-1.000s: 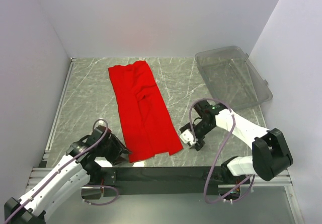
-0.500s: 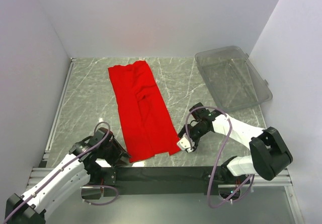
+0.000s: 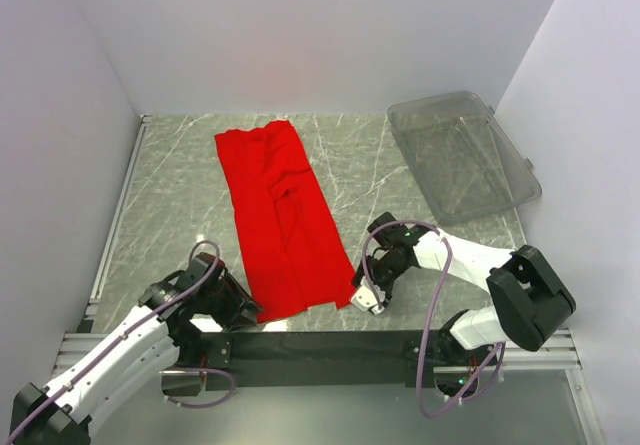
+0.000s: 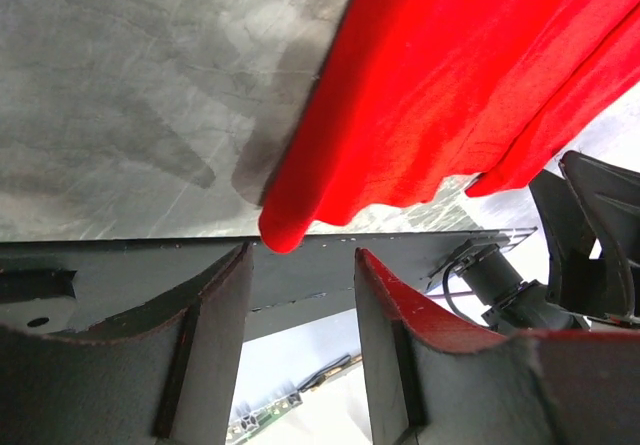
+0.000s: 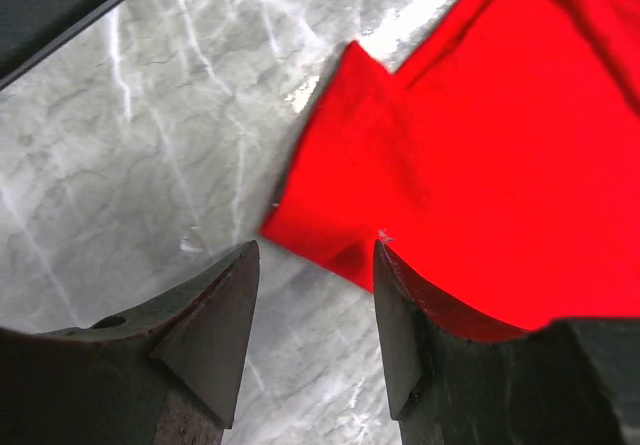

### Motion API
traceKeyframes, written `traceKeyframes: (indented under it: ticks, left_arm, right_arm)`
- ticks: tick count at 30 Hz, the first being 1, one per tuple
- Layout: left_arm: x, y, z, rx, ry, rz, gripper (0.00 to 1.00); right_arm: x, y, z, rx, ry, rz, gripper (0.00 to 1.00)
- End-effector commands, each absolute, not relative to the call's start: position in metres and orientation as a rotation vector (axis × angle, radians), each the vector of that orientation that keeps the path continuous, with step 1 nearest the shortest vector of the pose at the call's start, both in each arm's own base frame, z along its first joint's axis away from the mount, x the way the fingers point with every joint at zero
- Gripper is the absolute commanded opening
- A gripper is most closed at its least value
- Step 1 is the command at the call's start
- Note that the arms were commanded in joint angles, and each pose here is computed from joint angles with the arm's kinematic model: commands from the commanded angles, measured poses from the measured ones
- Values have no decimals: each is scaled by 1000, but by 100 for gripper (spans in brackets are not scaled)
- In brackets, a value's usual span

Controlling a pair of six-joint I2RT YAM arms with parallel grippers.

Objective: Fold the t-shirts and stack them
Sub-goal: Fold the tshirt

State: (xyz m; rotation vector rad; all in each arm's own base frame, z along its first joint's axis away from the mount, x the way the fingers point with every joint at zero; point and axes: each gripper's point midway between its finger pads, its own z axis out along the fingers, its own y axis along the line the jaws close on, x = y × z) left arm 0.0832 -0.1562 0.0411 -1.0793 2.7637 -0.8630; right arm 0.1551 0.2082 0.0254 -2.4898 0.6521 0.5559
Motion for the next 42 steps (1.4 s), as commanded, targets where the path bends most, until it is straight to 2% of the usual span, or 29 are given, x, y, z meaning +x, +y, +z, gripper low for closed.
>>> traceKeyframes:
  ticks: [1,17,20,24,27,34,42]
  left_arm:
    - [80,-160,38,-1086,2768,-909,50]
    - [86,-165,23,-1038,2841,-848,46]
    - [87,-165,22,-1029,2852,-825,46]
    - [94,-166,31,-1001,2823,-838,50]
    - [94,-163,30,-1016,2813,-821,52]
    - [94,-164,26,-1043,2793,-843,50]
    - [92,-163,24,-1057,2786,-847,49]
  right_arm:
    - [150,206,21,-2534,544,546,56]
    - [136,215,3,-2563,515,583,50]
    - [137,218,6,-2548,535,584,50]
    - [133,221,16,-2521,572,617,58]
    - [125,222,18,-2528,592,640,60]
    - [122,231,8,-2522,707,625,60]
    - [132,245,-1,-2478,852,555,54]
